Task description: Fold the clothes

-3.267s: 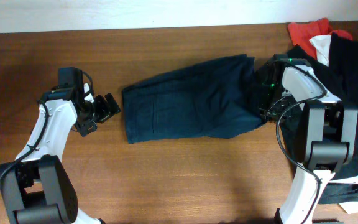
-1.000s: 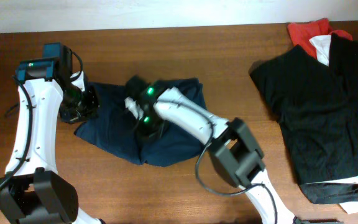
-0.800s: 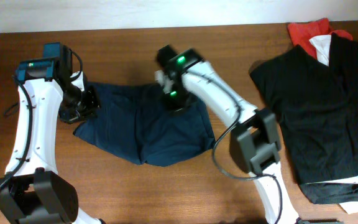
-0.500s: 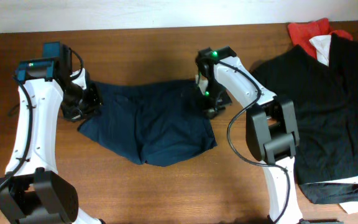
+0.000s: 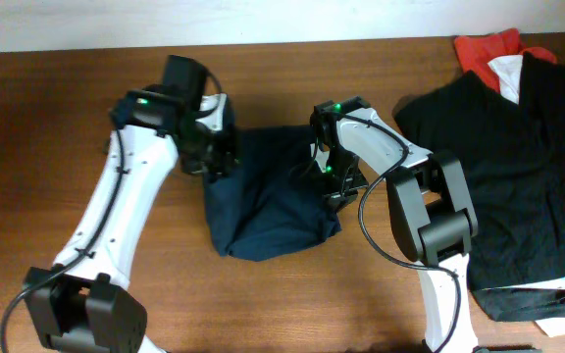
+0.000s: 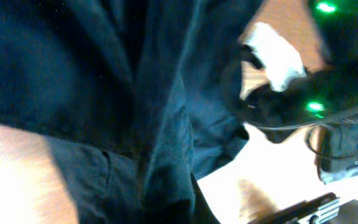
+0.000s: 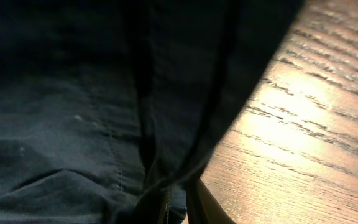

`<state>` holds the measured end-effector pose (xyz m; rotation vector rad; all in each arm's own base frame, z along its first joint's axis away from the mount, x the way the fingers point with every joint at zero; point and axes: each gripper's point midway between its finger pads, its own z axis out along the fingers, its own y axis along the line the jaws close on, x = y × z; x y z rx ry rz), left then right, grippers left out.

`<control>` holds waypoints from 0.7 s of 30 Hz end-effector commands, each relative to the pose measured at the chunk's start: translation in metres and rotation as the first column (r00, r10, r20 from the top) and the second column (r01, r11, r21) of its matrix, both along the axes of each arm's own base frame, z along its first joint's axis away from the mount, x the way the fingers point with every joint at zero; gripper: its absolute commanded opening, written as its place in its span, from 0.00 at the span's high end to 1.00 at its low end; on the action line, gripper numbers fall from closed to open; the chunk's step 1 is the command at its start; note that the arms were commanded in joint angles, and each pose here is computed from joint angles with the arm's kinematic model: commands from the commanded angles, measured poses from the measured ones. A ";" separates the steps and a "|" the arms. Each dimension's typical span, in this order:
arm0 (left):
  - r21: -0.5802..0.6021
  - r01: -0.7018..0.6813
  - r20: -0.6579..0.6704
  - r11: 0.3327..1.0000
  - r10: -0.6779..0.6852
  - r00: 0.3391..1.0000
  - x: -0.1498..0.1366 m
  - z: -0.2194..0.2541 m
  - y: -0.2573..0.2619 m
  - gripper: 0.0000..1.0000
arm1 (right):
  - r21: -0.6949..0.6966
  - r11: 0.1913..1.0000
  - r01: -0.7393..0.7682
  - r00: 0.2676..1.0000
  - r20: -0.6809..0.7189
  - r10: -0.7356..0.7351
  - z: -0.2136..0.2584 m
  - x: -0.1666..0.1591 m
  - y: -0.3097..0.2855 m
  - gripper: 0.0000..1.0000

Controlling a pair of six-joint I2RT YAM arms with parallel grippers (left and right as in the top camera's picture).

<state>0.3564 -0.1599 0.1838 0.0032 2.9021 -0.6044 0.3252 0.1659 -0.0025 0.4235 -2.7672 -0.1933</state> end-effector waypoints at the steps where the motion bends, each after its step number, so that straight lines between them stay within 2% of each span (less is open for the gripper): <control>1: 0.008 -0.022 0.042 1.000 0.021 0.999 -0.002 0.012 -0.022 0.99 | -0.004 1.000 -0.015 0.999 -0.050 0.014 -0.015 -0.013 0.002 0.85; 8: 0.028 0.011 0.007 1.000 -0.011 1.000 -0.003 -0.010 -0.049 1.00 | -0.008 1.000 -0.013 0.998 -0.058 0.012 -0.015 -0.014 0.000 0.85; 21: 0.035 0.017 -0.011 0.999 -0.016 1.000 -0.003 -0.018 -0.051 0.99 | -0.008 1.000 -0.013 0.998 -0.059 0.012 -0.014 -0.015 0.000 0.85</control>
